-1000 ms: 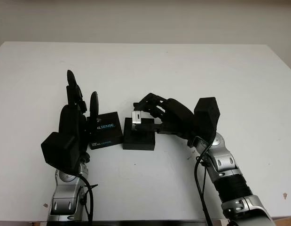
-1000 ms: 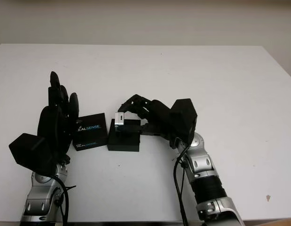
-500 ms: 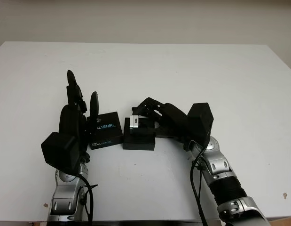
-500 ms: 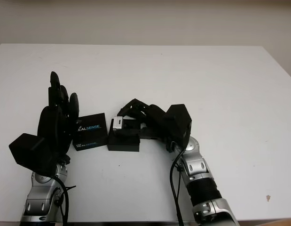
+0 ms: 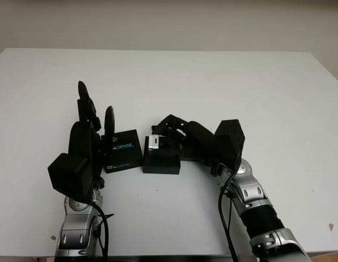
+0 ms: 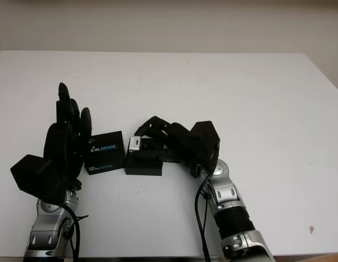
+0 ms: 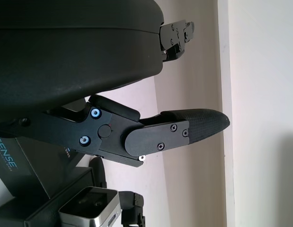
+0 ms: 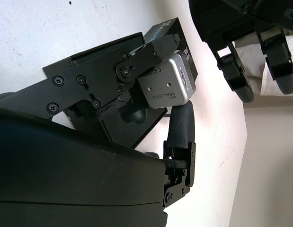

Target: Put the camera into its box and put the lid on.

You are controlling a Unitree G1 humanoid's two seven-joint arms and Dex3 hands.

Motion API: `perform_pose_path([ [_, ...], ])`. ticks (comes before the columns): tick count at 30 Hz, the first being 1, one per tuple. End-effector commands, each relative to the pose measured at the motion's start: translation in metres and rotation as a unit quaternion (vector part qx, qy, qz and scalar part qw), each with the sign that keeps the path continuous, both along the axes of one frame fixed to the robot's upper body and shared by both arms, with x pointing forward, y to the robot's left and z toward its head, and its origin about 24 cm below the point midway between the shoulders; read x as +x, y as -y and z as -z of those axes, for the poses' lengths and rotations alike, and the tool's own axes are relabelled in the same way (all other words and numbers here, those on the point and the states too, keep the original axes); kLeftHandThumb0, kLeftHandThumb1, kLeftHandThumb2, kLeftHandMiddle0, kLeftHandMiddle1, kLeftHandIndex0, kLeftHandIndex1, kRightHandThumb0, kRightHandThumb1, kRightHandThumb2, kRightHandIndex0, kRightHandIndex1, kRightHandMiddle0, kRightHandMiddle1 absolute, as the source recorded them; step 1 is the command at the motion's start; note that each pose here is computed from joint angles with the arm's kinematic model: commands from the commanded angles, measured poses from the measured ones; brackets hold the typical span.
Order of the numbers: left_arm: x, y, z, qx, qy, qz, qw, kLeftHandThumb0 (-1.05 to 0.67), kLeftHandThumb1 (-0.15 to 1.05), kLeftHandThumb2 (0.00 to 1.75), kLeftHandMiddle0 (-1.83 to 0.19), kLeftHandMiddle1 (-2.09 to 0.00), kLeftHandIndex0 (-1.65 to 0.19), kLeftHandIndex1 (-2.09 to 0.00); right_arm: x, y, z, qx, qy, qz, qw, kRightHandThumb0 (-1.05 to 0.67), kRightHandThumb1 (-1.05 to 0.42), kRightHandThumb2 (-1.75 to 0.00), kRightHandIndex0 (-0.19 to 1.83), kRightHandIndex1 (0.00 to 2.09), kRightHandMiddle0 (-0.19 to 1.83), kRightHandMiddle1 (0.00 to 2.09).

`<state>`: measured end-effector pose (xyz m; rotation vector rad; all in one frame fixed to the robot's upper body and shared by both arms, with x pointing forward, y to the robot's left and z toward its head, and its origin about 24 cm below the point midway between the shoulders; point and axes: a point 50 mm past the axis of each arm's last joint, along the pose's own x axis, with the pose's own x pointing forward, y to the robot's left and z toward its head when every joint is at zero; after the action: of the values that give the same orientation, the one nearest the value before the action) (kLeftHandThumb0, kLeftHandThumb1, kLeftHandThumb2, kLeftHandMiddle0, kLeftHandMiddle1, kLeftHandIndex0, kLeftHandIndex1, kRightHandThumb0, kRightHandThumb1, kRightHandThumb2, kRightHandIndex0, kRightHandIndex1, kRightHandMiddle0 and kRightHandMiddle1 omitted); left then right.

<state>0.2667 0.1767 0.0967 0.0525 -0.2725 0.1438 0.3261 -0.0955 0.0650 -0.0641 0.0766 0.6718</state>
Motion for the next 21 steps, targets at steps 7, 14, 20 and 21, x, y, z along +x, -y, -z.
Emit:
perform_pose_path([
  [7, 0.0, 0.001, -0.002, 0.001, 0.008, 0.004, 1.0, -0.71, 1.05, 0.57, 0.19, 0.0, 0.19, 0.0, -0.002, -0.003, -0.003, -0.049, 0.06, -0.002, 0.997, -0.42, -1.0, -0.05, 0.03, 0.48, 0.24, 1.84],
  [14, -0.001, 0.0, -0.002, 0.004, 0.007, 0.004, 1.0, -0.72, 1.05, 0.56, 0.19, 0.0, 0.19, 0.0, -0.003, 0.004, -0.005, -0.154, 0.179, 0.006, 0.972, -0.39, -0.98, -0.05, -0.07, 0.78, 0.24, 1.8],
  [20, -0.002, -0.001, -0.001, 0.002, 0.007, 0.003, 1.0, -0.71, 1.05, 0.56, 0.19, 0.0, 0.19, 0.0, -0.004, 0.016, -0.011, -0.185, 0.216, 0.02, 0.959, -0.32, -0.97, -0.05, -0.06, 0.77, 0.24, 1.7],
  [21, -0.002, -0.001, -0.001, 0.002, 0.007, 0.003, 1.0, -0.72, 1.05, 0.56, 0.19, 0.0, 0.19, 0.0, -0.005, 0.018, -0.013, -0.187, 0.223, 0.021, 0.956, -0.32, -0.97, -0.05, -0.05, 0.75, 0.23, 1.68],
])
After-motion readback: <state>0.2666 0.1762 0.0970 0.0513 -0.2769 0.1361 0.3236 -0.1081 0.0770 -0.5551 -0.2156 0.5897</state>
